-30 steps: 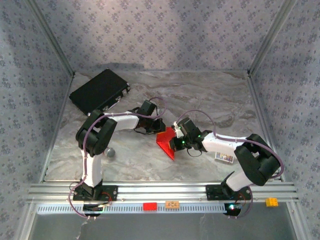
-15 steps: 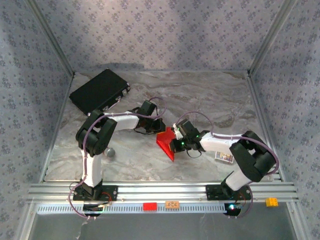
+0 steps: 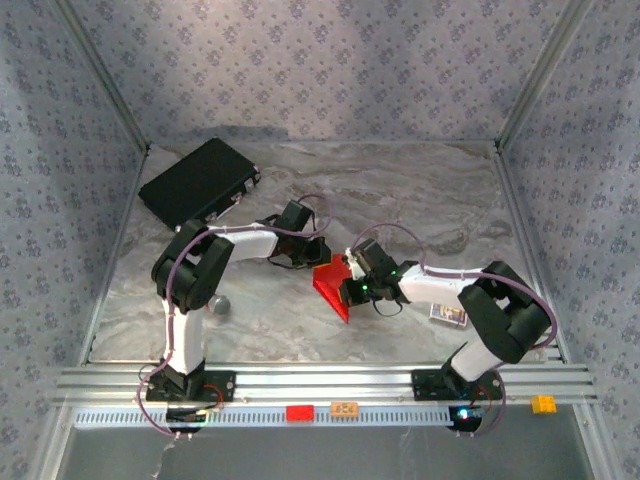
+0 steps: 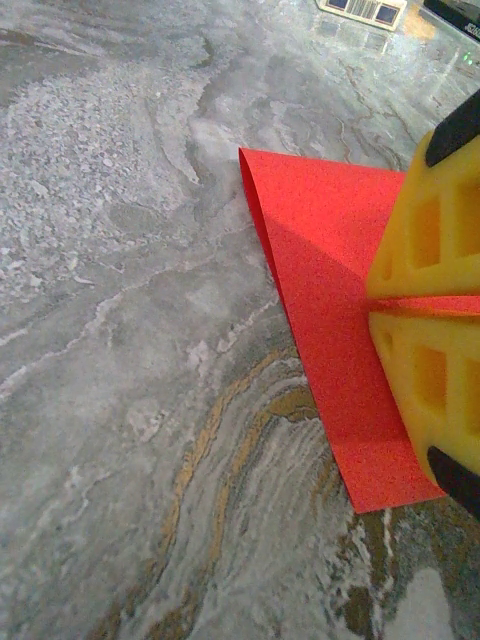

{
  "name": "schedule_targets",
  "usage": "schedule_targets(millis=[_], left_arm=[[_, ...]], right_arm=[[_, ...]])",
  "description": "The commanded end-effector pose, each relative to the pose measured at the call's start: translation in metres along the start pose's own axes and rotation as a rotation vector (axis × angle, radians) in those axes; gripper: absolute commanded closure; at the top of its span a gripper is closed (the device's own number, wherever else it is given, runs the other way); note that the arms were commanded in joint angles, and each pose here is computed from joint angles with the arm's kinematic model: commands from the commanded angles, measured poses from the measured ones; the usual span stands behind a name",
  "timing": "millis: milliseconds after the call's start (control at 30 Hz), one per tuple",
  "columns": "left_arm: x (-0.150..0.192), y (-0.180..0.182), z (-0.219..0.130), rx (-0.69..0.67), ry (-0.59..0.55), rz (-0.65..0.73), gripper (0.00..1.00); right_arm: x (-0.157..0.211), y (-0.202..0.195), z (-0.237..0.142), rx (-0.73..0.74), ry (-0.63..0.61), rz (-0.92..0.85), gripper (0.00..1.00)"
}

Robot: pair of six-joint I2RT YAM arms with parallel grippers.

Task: Fold a paper plane with a square sheet of paper (pick it up from the middle)
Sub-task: Third fold the triangle at the center of the table.

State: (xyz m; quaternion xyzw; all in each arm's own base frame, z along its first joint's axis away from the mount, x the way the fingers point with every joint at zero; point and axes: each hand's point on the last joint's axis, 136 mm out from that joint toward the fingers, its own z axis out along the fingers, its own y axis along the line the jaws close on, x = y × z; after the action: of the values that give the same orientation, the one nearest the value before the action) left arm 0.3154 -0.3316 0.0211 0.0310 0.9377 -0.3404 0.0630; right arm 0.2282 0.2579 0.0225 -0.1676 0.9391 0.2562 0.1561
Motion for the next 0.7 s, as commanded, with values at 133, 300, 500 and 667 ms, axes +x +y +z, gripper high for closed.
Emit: schedule_targets(millis=[133, 300, 500, 667], left_arm=[[0.0191, 0.0242, 0.0051, -0.091, 0.051, -0.021, 0.89], [0.0192, 0.0248, 0.0049, -0.092, 0.051, -0.022, 0.88], [0.0193, 0.0247, 0.0045, -0.092, 0.052, -0.021, 0.89], [0.0194, 0.0244, 0.0049, -0.091, 0.053, -0.021, 0.89]], right_arm=[[-0.0089, 0.0019, -0.0094, 0.015, -0.026, -0.013, 1.00], [-0.0098, 0.0017, -0.0095, 0.012, -0.031, -0.011, 1.00], [-0.0071, -0.0011, -0.0070, 0.020, -0.020, -0.007, 1.00], [-0.0096, -0.0015, -0.0061, 0.020, -0.027, -0.006, 1.00]])
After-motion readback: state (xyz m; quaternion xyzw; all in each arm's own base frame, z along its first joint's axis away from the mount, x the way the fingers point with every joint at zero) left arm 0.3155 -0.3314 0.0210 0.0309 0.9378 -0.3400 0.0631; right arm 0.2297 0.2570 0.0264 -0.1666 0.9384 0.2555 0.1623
